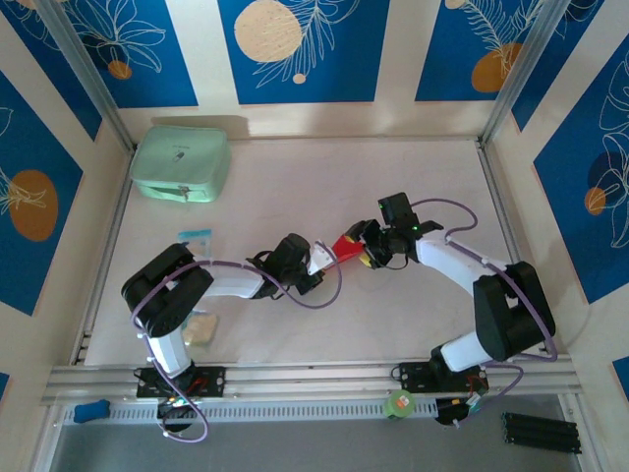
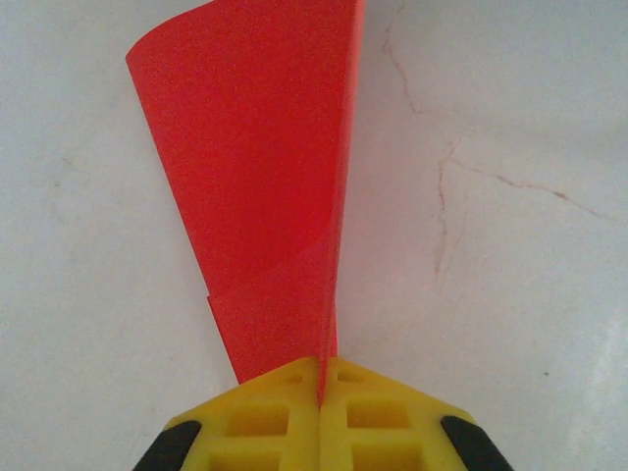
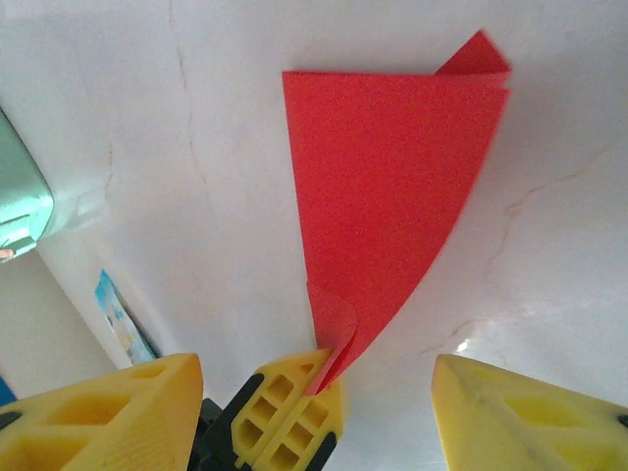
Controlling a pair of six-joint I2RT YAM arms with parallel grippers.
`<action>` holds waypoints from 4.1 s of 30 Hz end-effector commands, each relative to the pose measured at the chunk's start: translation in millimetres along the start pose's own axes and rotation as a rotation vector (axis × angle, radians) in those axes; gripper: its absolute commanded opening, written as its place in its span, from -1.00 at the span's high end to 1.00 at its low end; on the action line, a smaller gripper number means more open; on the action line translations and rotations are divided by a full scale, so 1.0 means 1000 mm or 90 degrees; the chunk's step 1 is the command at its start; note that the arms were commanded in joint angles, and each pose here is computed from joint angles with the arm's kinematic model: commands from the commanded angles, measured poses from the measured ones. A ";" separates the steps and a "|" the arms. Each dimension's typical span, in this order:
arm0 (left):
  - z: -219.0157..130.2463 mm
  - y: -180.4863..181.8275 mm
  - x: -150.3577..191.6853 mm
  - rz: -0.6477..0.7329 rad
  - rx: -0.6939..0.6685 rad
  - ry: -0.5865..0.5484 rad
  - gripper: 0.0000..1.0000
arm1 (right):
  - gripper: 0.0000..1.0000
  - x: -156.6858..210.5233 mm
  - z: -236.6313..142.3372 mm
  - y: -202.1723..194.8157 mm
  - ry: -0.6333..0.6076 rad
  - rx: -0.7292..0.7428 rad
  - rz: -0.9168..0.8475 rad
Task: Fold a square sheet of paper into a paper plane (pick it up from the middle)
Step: Fold the wing for the fifth time at the center of the table.
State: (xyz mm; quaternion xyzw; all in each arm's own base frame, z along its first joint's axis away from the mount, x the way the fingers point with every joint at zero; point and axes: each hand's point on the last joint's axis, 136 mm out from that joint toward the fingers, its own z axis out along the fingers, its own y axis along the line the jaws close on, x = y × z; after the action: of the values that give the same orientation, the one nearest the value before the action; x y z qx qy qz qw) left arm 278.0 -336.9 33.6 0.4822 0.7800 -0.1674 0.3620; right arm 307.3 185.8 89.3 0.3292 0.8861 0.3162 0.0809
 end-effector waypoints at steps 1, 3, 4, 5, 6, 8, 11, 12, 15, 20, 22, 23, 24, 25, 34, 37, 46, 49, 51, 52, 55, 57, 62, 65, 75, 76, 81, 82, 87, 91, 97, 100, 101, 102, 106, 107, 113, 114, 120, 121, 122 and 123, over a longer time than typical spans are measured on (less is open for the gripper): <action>0.004 -0.012 0.010 -0.044 0.037 0.010 1.00 | -0.26 -0.002 -0.004 -0.024 -0.017 0.049 -0.004; 0.004 -0.013 0.010 -0.052 0.044 0.012 1.00 | -0.26 -0.003 -0.003 -0.027 -0.018 0.052 0.001; 0.005 -0.014 0.012 -0.058 0.048 0.014 1.00 | -0.26 -0.003 -0.003 -0.028 -0.017 0.052 0.002; 0.005 -0.016 0.013 -0.061 0.053 0.016 1.00 | -0.26 -0.003 -0.003 -0.029 -0.018 0.054 0.004; 0.006 -0.017 0.014 -0.063 0.058 0.018 1.00 | -0.26 -0.003 -0.003 -0.030 -0.018 0.055 0.006; 0.008 -0.019 0.017 -0.068 0.066 0.028 1.00 | -0.27 -0.004 -0.003 -0.031 -0.019 0.056 0.008; 0.009 -0.021 0.022 -0.072 0.072 0.038 1.00 | -0.26 -0.004 -0.003 -0.032 -0.020 0.057 0.010; 0.009 -0.021 0.022 -0.072 0.072 0.039 1.00 | -0.26 -0.004 -0.003 -0.033 -0.020 0.057 0.011; 0.010 -0.022 0.025 -0.074 0.076 0.048 1.00 | -0.26 -0.004 -0.003 -0.032 -0.017 0.053 0.011; 0.010 -0.022 0.025 -0.079 0.077 0.051 0.99 | -0.26 -0.002 -0.004 -0.032 -0.009 0.057 0.014; 0.010 -0.023 0.025 -0.083 0.081 0.054 0.99 | -0.26 0.000 -0.005 -0.034 -0.008 0.061 0.015; 0.010 -0.024 0.025 -0.085 0.085 0.056 0.99 | -0.26 0.000 -0.005 -0.035 -0.009 0.065 0.016; 0.010 -0.025 0.025 -0.087 0.088 0.060 0.99 | -0.26 0.000 -0.005 -0.036 -0.009 0.068 0.016; 0.009 -0.024 0.025 -0.092 0.089 0.061 0.99 | -0.26 0.000 -0.005 -0.037 -0.011 0.073 0.016; 0.005 -0.027 0.033 -0.172 0.118 0.117 1.00 | -0.27 -0.007 -0.009 -0.045 -0.037 0.084 -0.006; 0.004 -0.029 0.035 -0.230 0.133 0.140 1.00 | -0.26 -0.009 -0.011 -0.045 -0.048 0.058 -0.030; 0.006 -0.036 0.027 -0.410 0.170 0.159 1.00 | -0.26 0.000 -0.016 -0.026 -0.046 -0.079 -0.133; 0.008 -0.035 0.023 -0.453 0.170 0.153 1.00 | -0.26 0.005 -0.012 -0.031 -0.037 -0.064 -0.155; 0.008 -0.033 0.024 -0.471 0.159 0.154 1.00 | -0.25 0.010 -0.006 -0.035 -0.030 -0.042 -0.174; 0.009 -0.032 0.025 -0.477 0.156 0.155 1.00 | -0.24 0.012 -0.003 -0.036 -0.026 -0.029 -0.183; 0.009 -0.030 0.026 -0.487 0.156 0.151 1.00 | -0.18 0.018 0.007 -0.041 -0.014 0.008 -0.207; 0.008 -0.030 0.027 -0.493 0.160 0.149 1.00 | -0.12 0.021 0.013 -0.043 -0.007 0.029 -0.216; 0.008 -0.029 0.028 -0.499 0.164 0.146 1.00 | -0.04 0.025 0.026 -0.040 0.012 0.042 -0.229; 0.009 -0.029 0.029 -0.502 0.165 0.147 0.98 | -0.02 0.026 0.034 -0.037 0.026 0.048 -0.236; 0.008 -0.030 0.032 -0.512 0.176 0.147 0.84 | 0.01 0.025 0.053 -0.043 0.050 0.099 -0.231; 0.007 -0.031 0.031 -0.512 0.178 0.146 0.80 | 0.01 0.025 0.054 -0.044 0.051 0.102 -0.231; 0.003 -0.030 0.027 -0.516 0.186 0.139 0.66 | -0.01 0.028 0.062 -0.049 0.070 0.114 -0.229; 0.002 -0.029 0.025 -0.517 0.187 0.137 0.65 | -0.01 0.029 0.063 -0.050 0.072 0.117 -0.230; 0.000 -0.025 0.019 -0.523 0.190 0.129 0.61 | -0.04 0.030 0.067 -0.054 0.081 0.129 -0.232; -0.002 -0.022 0.010 -0.528 0.195 0.119 0.57 | -0.06 0.031 0.070 -0.058 0.090 0.142 -0.234; -0.005 -0.016 -0.002 -0.537 0.192 0.111 0.55 | -0.08 0.032 0.072 -0.059 0.094 0.146 -0.244; -0.003 -0.014 -0.003 -0.543 0.191 0.118 0.55 | -0.08 0.031 0.072 -0.057 0.094 0.144 -0.252; -0.003 -0.013 -0.003 -0.547 0.190 0.121 0.54 | -0.08 0.031 0.072 -0.057 0.094 0.144 -0.254; -0.003 -0.013 -0.004 -0.549 0.190 0.123 0.54 | -0.08 0.031 0.072 -0.056 0.093 0.144 -0.258; -0.003 -0.009 -0.004 -0.565 0.187 0.129 0.53 | -0.08 0.030 0.072 -0.054 0.092 0.143 -0.265; -0.003 -0.008 -0.005 -0.567 0.187 0.129 0.52 | -0.08 0.030 0.072 -0.054 0.092 0.143 -0.266; -0.005 -0.007 -0.005 -0.571 0.191 0.132 0.52 | -0.08 0.030 0.072 -0.053 0.092 0.141 -0.270; -0.006 -0.008 -0.006 -0.570 0.193 0.132 0.52 | -0.08 0.030 0.072 -0.053 0.092 0.142 -0.270; -0.008 -0.010 -0.007 -0.565 0.202 0.129 0.67 | -0.08 0.030 0.072 -0.050 0.091 0.139 -0.271; -0.008 -0.010 -0.007 -0.563 0.202 0.128 0.70 | -0.08 0.030 0.072 -0.050 0.091 0.139 -0.271; -0.008 -0.010 -0.007 -0.562 0.202 0.128 0.73 | -0.08 0.030 0.072 -0.049 0.091 0.138 -0.272; -0.008 -0.009 -0.007 -0.560 0.200 0.126 0.77 | -0.08 0.030 0.072 -0.048 0.091 0.135 -0.272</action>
State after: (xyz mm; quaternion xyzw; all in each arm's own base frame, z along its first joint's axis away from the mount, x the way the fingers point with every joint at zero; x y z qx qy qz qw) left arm 266.2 -339.7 33.1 0.1633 0.9114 -0.3637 0.1017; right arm 286.2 205.9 21.9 0.1362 0.9637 0.2228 0.0562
